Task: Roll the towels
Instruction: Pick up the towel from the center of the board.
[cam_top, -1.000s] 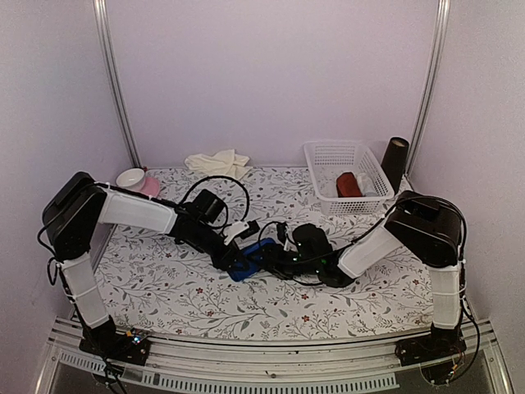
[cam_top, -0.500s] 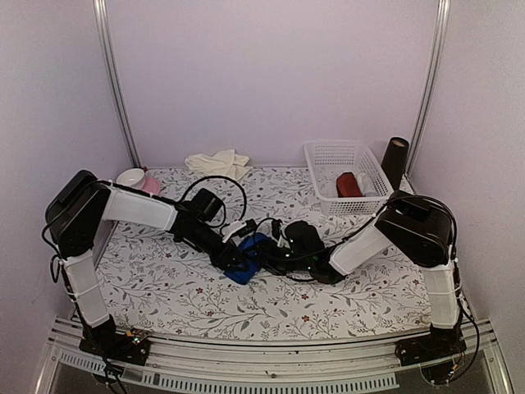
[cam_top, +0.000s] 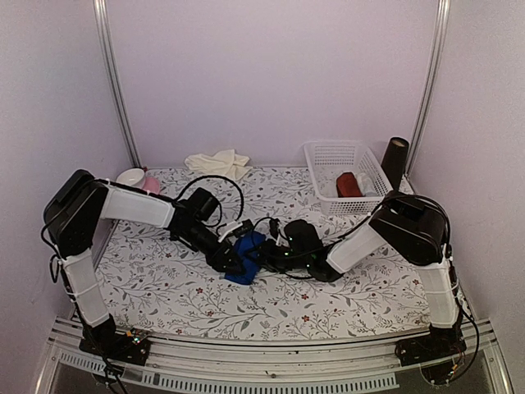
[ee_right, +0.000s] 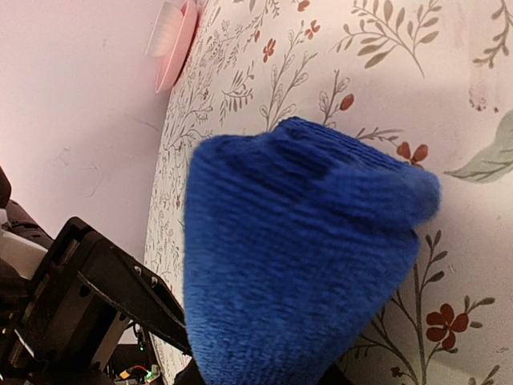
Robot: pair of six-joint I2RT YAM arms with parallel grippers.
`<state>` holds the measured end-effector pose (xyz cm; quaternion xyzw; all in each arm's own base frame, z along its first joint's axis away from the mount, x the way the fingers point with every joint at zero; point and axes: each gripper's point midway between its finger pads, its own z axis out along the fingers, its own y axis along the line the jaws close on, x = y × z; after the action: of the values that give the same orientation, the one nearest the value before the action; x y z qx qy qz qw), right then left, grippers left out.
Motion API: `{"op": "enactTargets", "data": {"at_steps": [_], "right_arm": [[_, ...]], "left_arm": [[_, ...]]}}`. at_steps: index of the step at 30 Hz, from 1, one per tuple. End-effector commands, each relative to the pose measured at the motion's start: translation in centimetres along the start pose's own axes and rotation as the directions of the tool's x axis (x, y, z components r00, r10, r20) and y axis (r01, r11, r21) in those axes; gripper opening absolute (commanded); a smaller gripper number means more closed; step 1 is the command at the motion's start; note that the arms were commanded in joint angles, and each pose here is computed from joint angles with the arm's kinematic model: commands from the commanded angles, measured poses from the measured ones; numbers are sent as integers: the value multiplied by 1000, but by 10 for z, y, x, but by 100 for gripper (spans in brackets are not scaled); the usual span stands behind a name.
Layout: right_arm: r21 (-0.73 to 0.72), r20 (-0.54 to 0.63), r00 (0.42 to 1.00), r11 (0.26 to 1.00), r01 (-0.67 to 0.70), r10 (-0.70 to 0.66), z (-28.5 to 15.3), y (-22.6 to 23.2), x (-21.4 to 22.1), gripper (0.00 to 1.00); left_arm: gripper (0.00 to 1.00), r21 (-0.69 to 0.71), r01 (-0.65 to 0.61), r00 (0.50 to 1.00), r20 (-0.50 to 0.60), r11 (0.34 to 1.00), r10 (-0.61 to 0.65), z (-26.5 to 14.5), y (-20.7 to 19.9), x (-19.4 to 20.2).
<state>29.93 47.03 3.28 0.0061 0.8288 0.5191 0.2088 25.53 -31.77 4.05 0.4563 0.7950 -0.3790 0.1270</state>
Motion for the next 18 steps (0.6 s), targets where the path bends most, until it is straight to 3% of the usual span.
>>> {"op": "enactTargets", "data": {"at_steps": [1, 6, 9, 18], "right_arm": [[-26, -32, 998, 999, 45, -46, 2, 3, -5, 3], [-5, -52, 982, 983, 182, -182, -7, 21, -20, 3], [-3, -66, 949, 951, 309, -309, -12, 44, -32, 2], [-76, -127, 799, 808, 584, -588, -38, 126, -72, 2]], "left_arm": [[66, -22, -23, 999, -45, 1000, 22, -22, -5, 8], [90, -94, -72, 997, -32, 993, 69, -58, -3, 3], [97, -200, -53, 998, 18, 978, 58, -90, 15, -2], [97, -393, -11, 996, 74, 919, 44, -148, 59, 10]]}}
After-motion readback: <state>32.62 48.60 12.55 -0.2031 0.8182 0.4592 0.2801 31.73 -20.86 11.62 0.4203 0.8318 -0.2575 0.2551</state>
